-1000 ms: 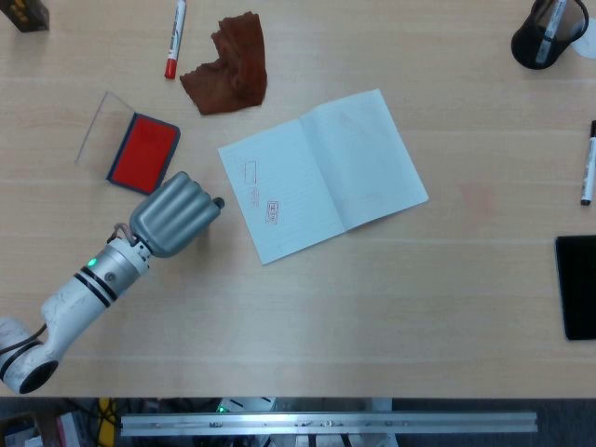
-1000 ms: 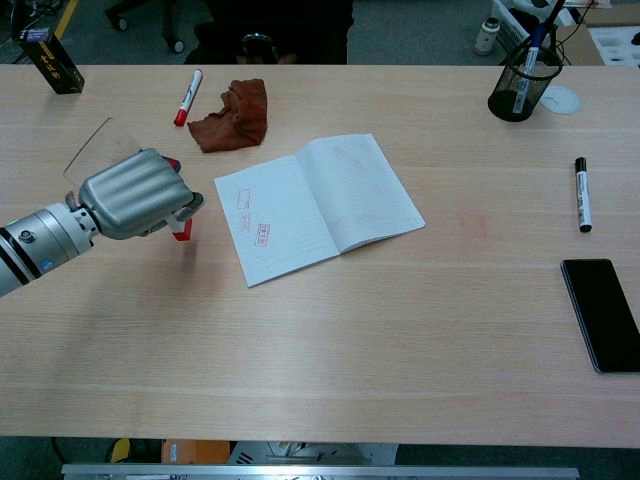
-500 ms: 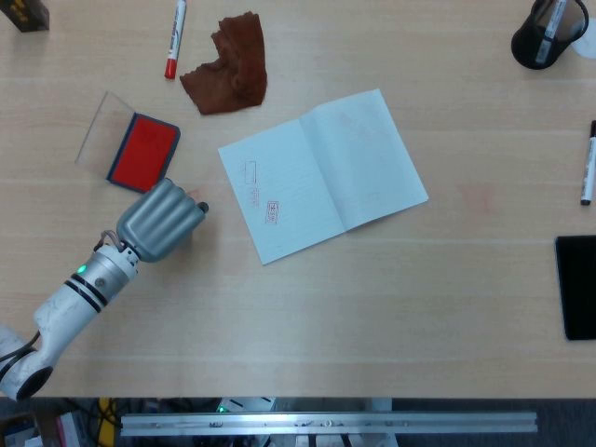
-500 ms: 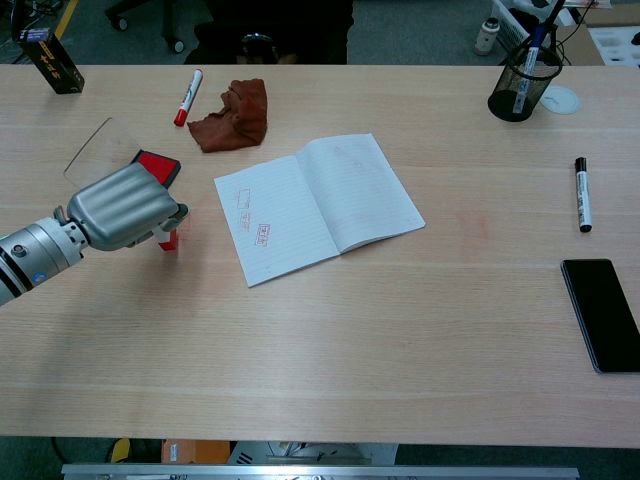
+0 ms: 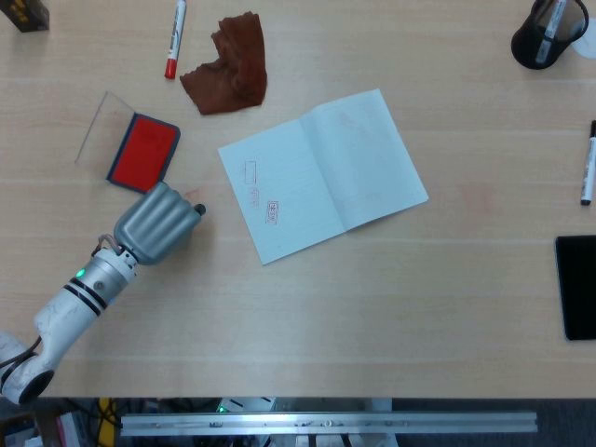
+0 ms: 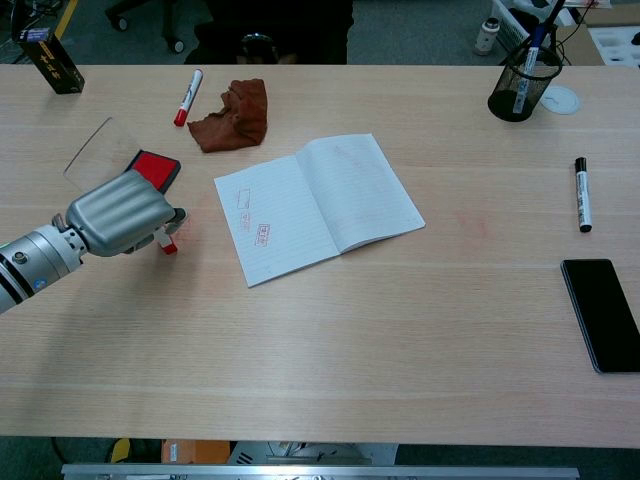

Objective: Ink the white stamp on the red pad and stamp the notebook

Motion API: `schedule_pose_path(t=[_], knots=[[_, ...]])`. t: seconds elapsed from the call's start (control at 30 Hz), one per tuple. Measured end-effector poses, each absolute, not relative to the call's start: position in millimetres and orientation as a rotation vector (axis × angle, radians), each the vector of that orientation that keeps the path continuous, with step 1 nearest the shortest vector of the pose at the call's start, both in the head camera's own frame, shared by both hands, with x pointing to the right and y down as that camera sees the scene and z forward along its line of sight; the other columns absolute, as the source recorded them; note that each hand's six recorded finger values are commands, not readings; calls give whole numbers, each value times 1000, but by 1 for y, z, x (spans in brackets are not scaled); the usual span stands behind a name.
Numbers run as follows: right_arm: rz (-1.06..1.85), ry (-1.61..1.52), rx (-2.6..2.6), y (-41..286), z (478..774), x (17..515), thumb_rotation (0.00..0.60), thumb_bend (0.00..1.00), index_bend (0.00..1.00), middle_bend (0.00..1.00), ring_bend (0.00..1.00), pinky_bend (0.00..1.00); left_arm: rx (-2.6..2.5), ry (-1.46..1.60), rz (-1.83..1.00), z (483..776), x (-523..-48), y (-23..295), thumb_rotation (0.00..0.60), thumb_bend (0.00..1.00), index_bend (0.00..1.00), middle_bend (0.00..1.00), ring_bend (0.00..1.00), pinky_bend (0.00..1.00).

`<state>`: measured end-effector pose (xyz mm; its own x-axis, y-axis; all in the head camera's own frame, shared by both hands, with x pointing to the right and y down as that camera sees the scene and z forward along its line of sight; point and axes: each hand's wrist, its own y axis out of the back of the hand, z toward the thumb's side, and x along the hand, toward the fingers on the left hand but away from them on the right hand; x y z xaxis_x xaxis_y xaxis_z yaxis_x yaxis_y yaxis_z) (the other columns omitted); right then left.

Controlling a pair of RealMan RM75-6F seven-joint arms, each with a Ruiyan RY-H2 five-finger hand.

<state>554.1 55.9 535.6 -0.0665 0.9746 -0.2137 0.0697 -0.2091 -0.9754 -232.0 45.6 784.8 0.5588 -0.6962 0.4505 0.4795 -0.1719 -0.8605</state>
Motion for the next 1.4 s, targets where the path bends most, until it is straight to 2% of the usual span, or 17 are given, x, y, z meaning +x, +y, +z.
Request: schedule_pose_path(t=[0.33,0.57,0.8,1.03,1.13,1.4], knots=[[1386,-1206,-1371,55,533,554,600,54,296,414,353,468,-1402,240,-1063,775,-235,42,600,305,330,1000,1000,1000],[1386,-1207,-1368,52,531,554,600,54,296,414,353,468,-1453,320,-1085,753,-238,38,600,305,274,967,980,1000],[1385,-1200,-1373,47,532,550,600,54,296,414,353,468,-1546,526,-1154,716,-253,22,600,306,254,820,830,1000],[1388,-1172,-1403,44,539,545,600,74,297,414,353,468,-1534,780,-1262,681,-297,7,600,305,251,697,676,1000],[1375,-1156,-1413,44,542,541,600,76,300,414,353,468,-1526,886,-1302,674,-317,8,600,305,250,623,598,917],[1362,-1122,-1433,44,548,534,600,79,300,414,353,468,-1445,1109,-1430,660,-380,31,600,295,244,532,488,698]])
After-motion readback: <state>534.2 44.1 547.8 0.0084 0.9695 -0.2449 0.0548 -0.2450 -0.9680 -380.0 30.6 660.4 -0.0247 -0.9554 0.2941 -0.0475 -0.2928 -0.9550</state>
